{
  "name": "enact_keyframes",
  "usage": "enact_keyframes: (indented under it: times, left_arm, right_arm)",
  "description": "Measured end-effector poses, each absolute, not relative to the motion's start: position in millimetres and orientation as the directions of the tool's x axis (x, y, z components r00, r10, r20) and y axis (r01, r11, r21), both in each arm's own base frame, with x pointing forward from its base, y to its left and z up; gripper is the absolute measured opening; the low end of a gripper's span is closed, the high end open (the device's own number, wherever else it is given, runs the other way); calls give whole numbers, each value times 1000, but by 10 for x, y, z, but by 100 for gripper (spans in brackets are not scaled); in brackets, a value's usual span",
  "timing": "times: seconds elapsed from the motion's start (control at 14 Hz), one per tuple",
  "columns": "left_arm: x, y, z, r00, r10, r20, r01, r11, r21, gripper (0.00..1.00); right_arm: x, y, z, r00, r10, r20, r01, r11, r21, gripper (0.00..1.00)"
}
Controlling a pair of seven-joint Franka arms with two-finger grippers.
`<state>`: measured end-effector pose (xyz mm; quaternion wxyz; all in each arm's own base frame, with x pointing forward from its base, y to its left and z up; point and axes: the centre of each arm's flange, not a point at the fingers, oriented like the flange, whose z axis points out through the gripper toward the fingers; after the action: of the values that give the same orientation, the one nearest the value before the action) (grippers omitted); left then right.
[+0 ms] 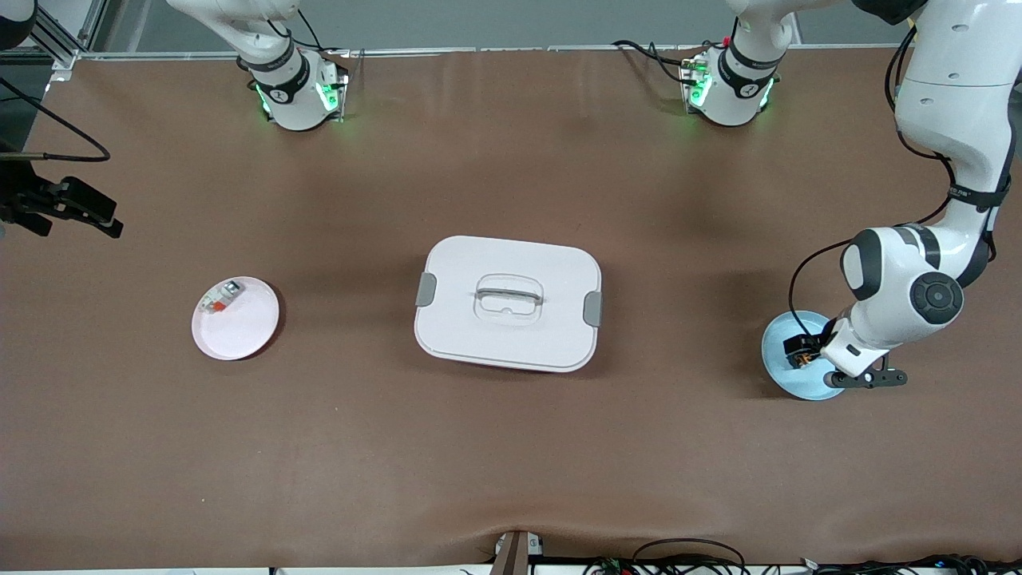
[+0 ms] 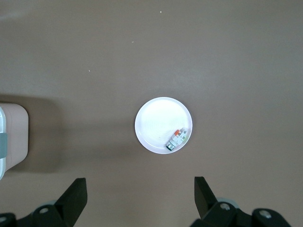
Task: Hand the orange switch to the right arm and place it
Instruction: 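Close the left gripper on the black-and-orange switch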
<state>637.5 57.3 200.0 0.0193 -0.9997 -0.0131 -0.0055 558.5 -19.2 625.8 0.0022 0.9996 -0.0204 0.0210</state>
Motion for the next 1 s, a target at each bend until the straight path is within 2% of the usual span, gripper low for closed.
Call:
enact_keyframes:
  times: [0.43, 1.0]
  left_arm:
    - [6391, 532, 2013, 981, 191, 23, 192, -981, -35, 100]
    - [6407, 523, 1970, 974, 225, 26, 226, -974, -32, 100]
  right_arm:
    - [5585, -191, 6258, 998, -40, 42, -41, -999, 4, 100]
    - [5586, -191, 6259, 998, -40, 43, -41, -999, 4, 100]
